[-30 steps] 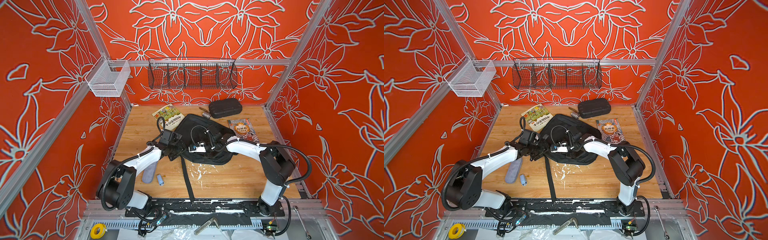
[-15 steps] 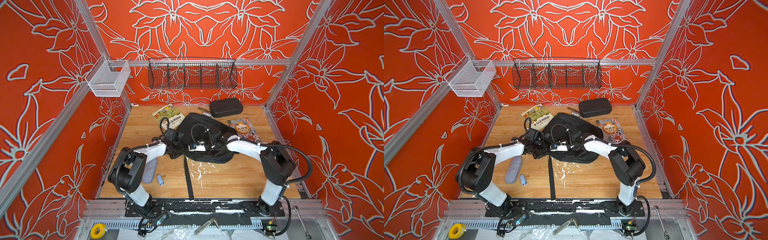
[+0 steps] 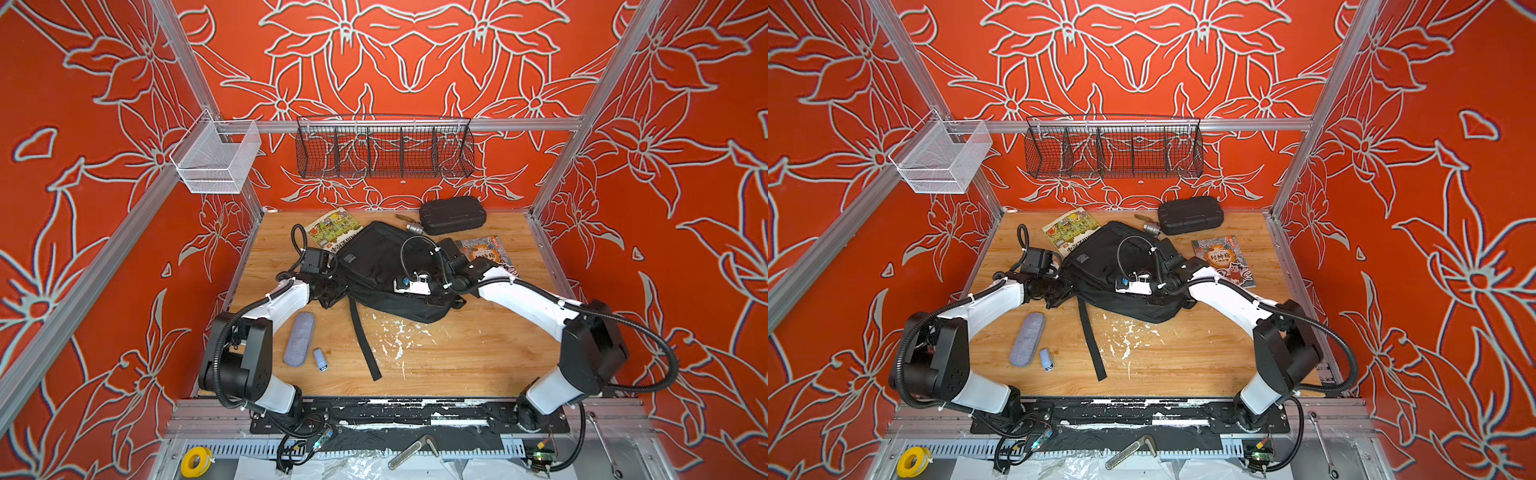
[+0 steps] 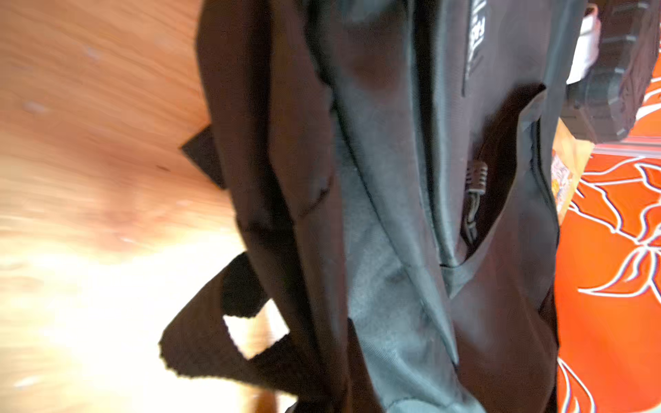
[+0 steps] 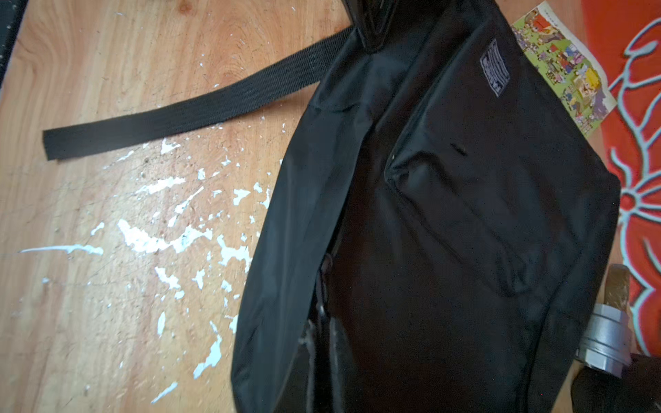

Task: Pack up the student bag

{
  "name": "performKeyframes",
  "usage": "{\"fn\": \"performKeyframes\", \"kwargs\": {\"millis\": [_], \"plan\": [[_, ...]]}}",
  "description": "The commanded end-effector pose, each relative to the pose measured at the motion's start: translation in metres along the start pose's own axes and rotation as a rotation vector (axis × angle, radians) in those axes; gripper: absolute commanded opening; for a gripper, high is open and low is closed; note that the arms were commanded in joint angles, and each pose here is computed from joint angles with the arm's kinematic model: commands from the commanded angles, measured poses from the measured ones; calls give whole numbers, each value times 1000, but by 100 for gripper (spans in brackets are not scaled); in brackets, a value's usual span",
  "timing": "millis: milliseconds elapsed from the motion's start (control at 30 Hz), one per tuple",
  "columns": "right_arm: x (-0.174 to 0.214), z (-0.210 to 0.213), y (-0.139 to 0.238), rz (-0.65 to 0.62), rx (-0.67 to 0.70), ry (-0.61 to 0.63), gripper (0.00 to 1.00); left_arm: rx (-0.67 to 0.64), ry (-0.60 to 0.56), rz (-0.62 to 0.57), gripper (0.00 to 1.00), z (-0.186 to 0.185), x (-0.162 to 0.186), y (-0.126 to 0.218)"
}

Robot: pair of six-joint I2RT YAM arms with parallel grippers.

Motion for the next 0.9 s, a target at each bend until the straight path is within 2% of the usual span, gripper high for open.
{"fn": "performKeyframes", "kwargs": {"millis": [0,133,167,200,233,300,400,467,567,700,867], "plan": [[23,24,14,58,-69,-36,0,-78,-42,-59,0,15,-23,14],[30,25,24,46,-38,-63,0,-93,-85,-43,0,8,-33,20],[26,25,25,26,-28,-63,0,-78,-92,-17,11,2,-32,20],[21,22,25,-1,-19,-77,0,-54,-88,11,34,-6,-29,20],[17,19,24,-22,-11,-95,0,-36,-86,30,46,-13,-24,21],[7,13,20,-47,-17,-126,0,2,-99,51,60,-30,-11,30],[-4,7,11,-49,-31,-164,0,-12,-108,29,77,-39,5,50],[-13,6,7,-71,-41,-179,0,-18,-65,44,80,-35,15,61],[-26,4,4,-115,-41,-190,0,50,-29,68,83,-44,39,67],[-44,2,1,-162,-31,-194,0,135,15,157,84,-69,79,48],[-53,6,-6,-145,-29,-199,0,126,52,240,84,-83,111,23]]}}
Point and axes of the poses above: each gripper's point midway between its finger pads, its own y axis back along the fingers, its own z axis along the line the jaws close on, x = y × z, the point moved 1 cm from there along y, back along the fingers, and after that the axes turned 13 degrees about y, right-handed, at the moved point
